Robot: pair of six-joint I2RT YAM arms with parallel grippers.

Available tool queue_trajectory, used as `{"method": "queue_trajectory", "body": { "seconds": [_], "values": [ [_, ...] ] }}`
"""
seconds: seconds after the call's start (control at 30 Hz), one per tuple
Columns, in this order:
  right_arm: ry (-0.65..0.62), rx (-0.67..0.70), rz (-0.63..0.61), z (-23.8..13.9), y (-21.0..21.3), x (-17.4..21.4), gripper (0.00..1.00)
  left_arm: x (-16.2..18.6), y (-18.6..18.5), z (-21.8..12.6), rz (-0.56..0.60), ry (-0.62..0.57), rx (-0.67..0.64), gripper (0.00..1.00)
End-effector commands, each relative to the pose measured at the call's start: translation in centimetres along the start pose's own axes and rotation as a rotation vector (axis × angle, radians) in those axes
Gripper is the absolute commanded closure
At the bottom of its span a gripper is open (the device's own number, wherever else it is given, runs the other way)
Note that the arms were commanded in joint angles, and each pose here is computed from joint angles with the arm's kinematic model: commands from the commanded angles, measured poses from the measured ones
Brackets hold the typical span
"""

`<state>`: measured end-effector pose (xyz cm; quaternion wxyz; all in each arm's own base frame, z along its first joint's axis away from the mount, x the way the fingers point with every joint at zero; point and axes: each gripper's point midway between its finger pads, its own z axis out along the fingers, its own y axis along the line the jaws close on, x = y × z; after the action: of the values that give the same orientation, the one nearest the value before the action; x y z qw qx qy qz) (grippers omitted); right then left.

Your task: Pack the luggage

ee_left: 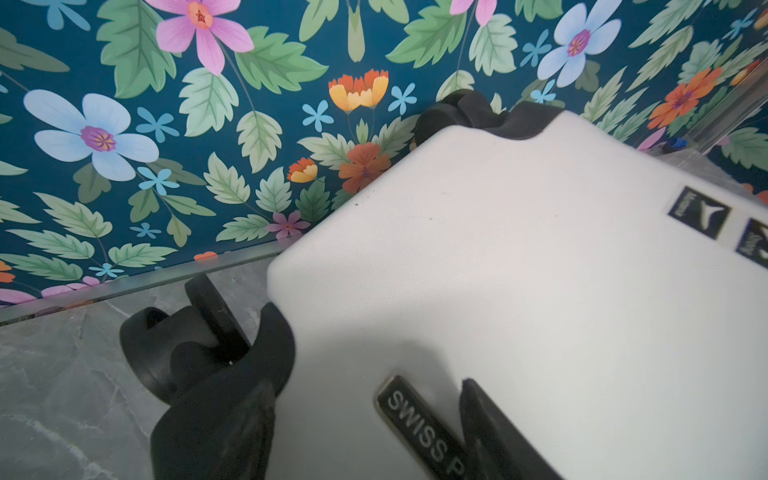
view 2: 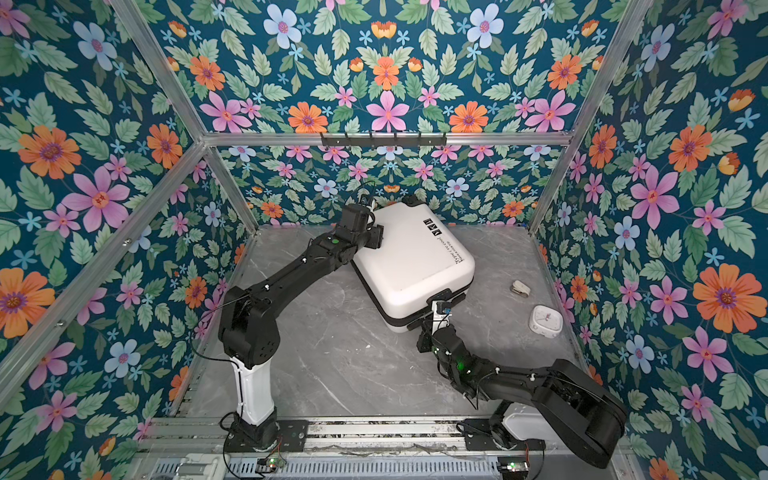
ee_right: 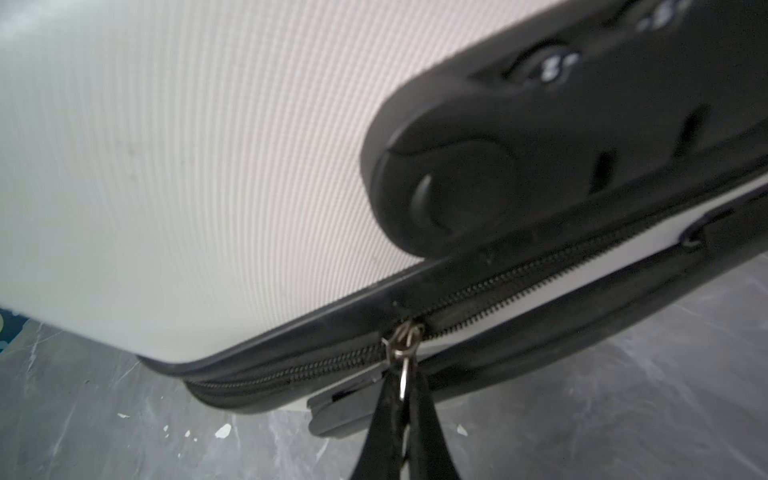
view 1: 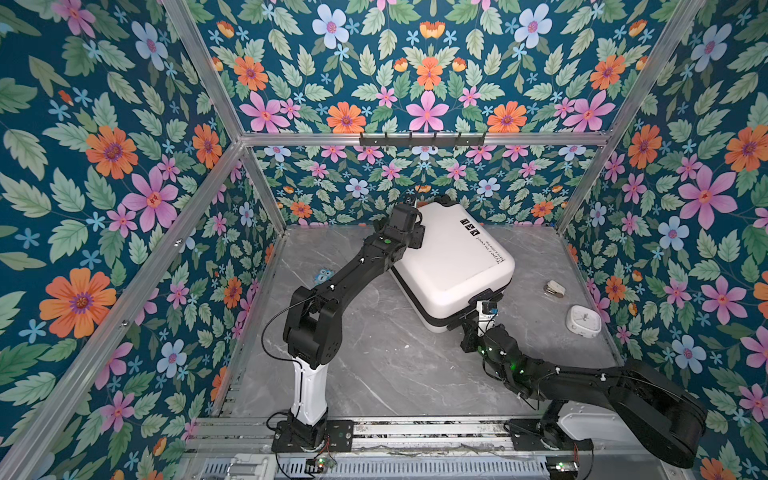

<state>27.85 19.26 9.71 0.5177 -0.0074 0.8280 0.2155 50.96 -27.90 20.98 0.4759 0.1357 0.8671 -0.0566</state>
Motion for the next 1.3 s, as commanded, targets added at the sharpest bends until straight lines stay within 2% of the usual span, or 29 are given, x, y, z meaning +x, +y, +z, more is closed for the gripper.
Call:
{"method": "queue_trajectory", "body": {
  "seconds": [0.0,0.33,0.47,0.73,0.9,1.07,1.27],
  "values": [
    [-0.007,0.145,0.018,-0.2,-3.4,0.0,1.00,15.7,3.1,-0.7,0.044,0.551,-0.080,0.32],
    [0.034,0.299,0.160,1.9,-8.5,0.4,1.00,20.7,3.6,0.2,0.004,0.644,-0.084,0.37],
    [0.013,0.276,0.204,3.1,-8.4,0.0,1.00,21.9,4.0,0.3,-0.005,0.667,-0.090,0.38],
    [-0.051,0.337,0.339,1.8,-12.0,-1.1,1.00,23.7,4.7,0.5,-0.044,0.695,-0.087,0.40],
    [-0.029,0.368,0.324,1.7,-12.7,-2.0,1.00,24.5,4.4,1.0,-0.056,0.710,-0.075,0.41],
    [0.021,0.205,0.266,3.1,-9.6,-2.6,1.00,24.2,4.1,1.3,-0.069,0.701,-0.062,0.41],
    [0.031,0.089,0.209,1.9,-5.7,-3.0,1.00,23.2,5.3,1.1,-0.096,0.679,-0.064,0.40]
  ]
}}
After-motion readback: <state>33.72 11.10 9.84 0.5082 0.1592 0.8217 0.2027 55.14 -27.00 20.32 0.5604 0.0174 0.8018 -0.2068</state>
